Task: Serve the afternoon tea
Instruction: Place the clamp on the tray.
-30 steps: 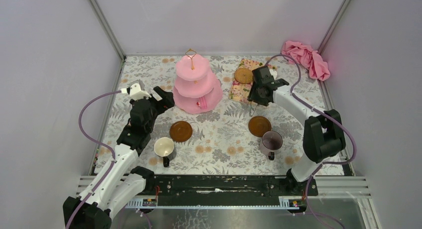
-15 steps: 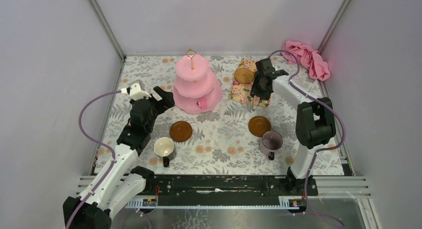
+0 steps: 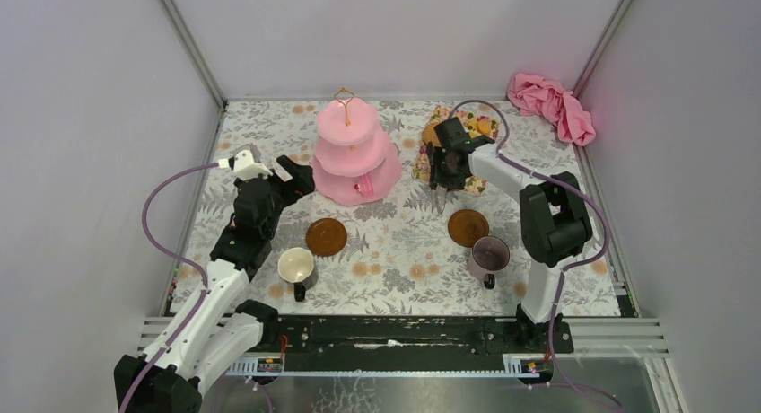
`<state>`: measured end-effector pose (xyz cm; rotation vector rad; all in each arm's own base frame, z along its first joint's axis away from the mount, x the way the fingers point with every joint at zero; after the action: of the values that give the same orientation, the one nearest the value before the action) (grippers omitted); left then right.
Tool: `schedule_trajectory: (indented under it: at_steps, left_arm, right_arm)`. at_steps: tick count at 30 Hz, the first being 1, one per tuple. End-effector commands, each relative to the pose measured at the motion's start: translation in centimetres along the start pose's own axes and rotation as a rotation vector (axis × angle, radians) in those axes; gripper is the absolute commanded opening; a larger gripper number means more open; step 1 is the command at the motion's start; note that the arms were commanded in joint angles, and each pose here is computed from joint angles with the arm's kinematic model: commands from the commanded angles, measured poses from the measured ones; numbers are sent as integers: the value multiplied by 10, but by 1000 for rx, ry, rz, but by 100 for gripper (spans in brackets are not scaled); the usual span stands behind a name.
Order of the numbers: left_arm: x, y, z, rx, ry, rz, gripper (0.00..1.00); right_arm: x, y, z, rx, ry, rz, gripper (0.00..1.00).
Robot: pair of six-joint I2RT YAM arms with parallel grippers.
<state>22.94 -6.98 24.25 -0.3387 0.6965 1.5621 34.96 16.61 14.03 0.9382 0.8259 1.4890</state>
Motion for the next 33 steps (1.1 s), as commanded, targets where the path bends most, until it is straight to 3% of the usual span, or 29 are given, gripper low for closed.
schedule_trajectory:
  at_steps: [1,33]
  left_arm:
    - [-9,1,13,-59,20,-46,100]
    - [-7,-1,10,-50,14,-40,100]
  right_arm:
    - [23,-3,-11,-18,111,31,50]
    - [51,-25,-74,26,230,-54,51]
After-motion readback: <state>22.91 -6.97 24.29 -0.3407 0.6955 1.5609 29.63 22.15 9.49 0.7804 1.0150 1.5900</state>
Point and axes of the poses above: each gripper's point midway between its finger pads, its own y axis back along the fingers, its own x axis along the line the jaws close on, z = x × y, the point moved 9 cm from there along y, back along the fingers, and after that the axes turned 8 degrees about y, right-handed, at the moved point
